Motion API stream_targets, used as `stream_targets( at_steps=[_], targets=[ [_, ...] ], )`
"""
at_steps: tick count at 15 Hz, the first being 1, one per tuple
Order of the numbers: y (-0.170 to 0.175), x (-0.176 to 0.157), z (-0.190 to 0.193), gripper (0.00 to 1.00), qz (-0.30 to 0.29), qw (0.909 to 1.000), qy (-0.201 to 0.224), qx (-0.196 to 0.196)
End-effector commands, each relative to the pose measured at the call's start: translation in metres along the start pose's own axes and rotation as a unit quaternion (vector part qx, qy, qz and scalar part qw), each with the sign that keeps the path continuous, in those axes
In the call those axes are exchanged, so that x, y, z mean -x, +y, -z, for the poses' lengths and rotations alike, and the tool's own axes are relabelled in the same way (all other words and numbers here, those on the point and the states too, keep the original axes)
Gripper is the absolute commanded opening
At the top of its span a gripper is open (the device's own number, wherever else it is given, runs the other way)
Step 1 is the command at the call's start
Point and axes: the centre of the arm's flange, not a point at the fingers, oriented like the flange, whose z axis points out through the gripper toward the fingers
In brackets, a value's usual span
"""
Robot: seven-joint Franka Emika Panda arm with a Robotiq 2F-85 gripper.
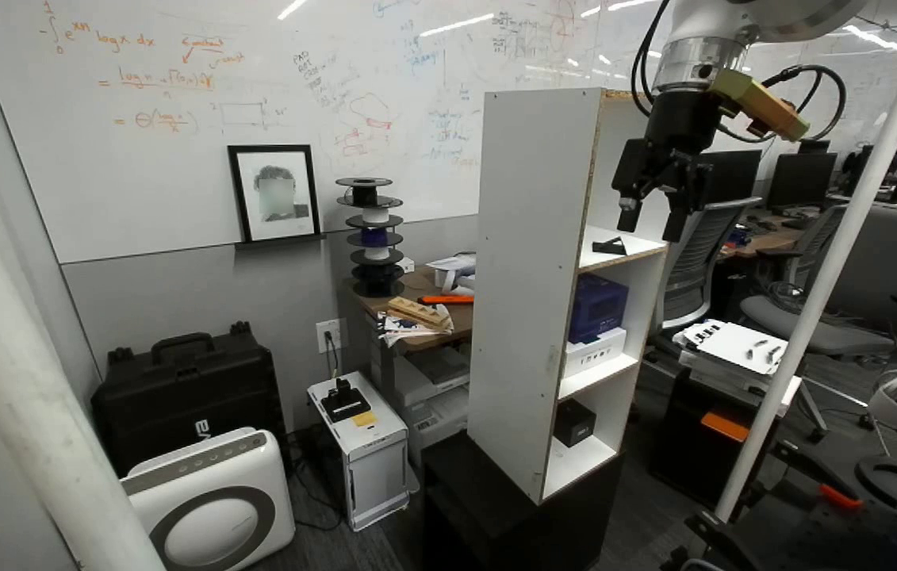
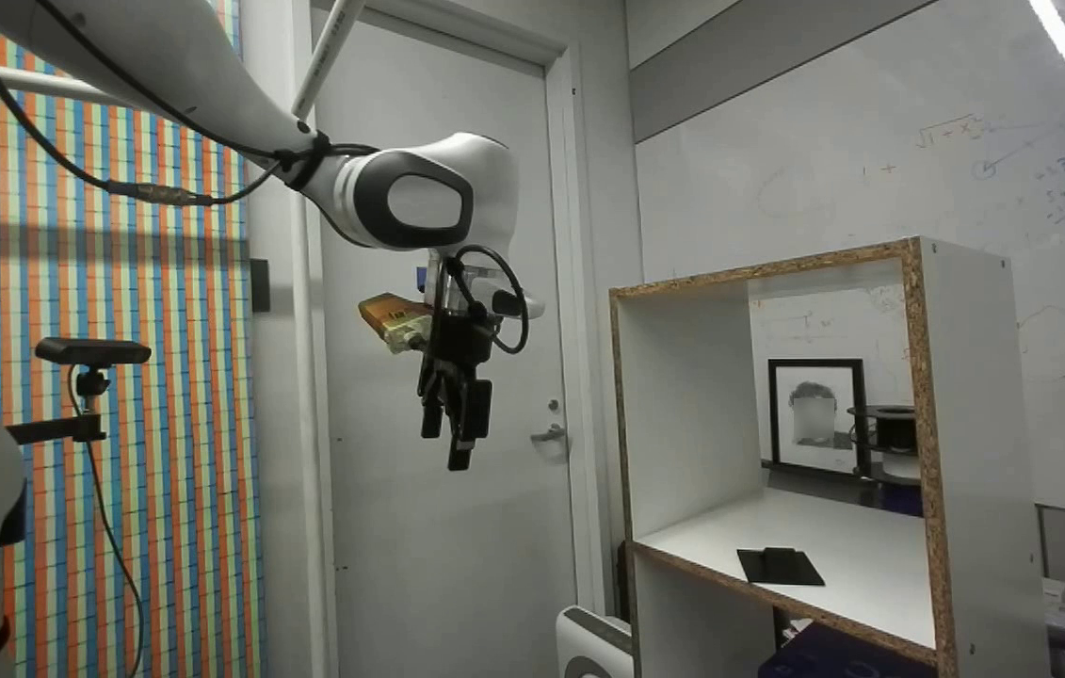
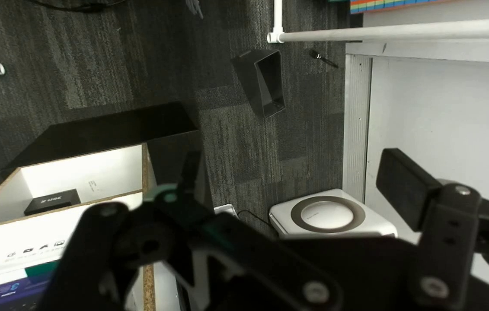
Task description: Pick the black object and put it on top of the cabinet
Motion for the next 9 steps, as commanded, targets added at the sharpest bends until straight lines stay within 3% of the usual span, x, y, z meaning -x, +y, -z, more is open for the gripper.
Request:
stream_targets(
  at_steps=[1, 9],
  targets=[
    [0.0000, 0.0000, 0.0000, 1.00, 0.000, 1.0000, 0.000, 0.000],
    [0.0055, 0.0012, -0.0011, 1.00, 0.023, 0.9996, -0.002, 0.014]
  ],
)
